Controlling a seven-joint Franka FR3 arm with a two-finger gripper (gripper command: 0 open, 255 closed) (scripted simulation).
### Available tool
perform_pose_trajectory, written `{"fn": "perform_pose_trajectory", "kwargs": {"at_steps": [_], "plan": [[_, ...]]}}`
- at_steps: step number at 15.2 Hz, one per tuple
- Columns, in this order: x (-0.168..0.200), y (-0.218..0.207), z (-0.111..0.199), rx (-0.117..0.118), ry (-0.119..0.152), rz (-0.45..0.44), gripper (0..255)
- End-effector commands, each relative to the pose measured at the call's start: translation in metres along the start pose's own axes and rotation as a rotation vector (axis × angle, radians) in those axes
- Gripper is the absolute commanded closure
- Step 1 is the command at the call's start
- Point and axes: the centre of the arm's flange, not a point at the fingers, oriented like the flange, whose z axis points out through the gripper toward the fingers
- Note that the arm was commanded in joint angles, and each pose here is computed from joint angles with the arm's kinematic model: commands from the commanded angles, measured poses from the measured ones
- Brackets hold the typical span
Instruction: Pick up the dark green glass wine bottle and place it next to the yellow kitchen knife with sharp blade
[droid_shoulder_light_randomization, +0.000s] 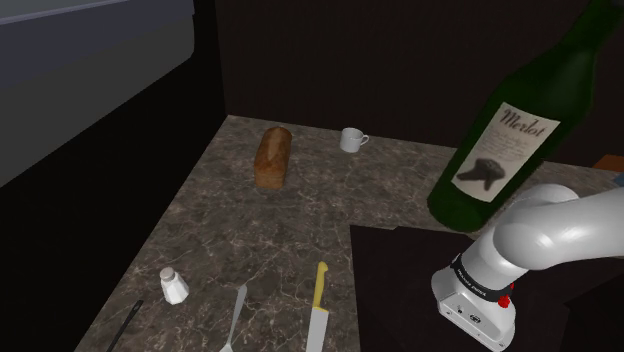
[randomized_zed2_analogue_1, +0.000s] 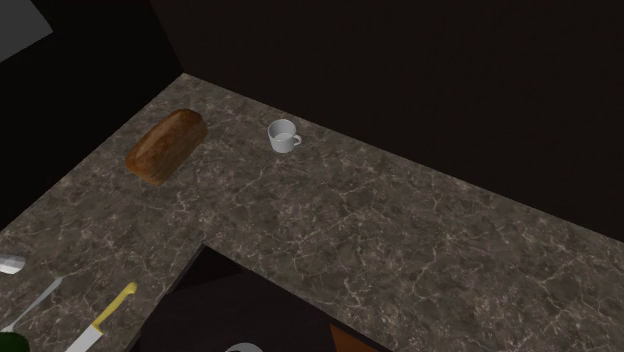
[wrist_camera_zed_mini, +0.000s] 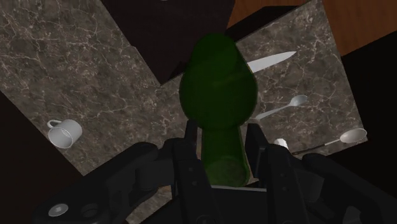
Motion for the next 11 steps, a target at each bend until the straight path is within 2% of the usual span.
{"fn": "perform_pose_trajectory", "kwargs": {"at_steps": [1,11], "plan": [[0.000,-0.026,-0.004,0.002,0.000,0.001,255],[-0.016,-0.156,-0.012,0.002,0.000,0.001,255]]}}
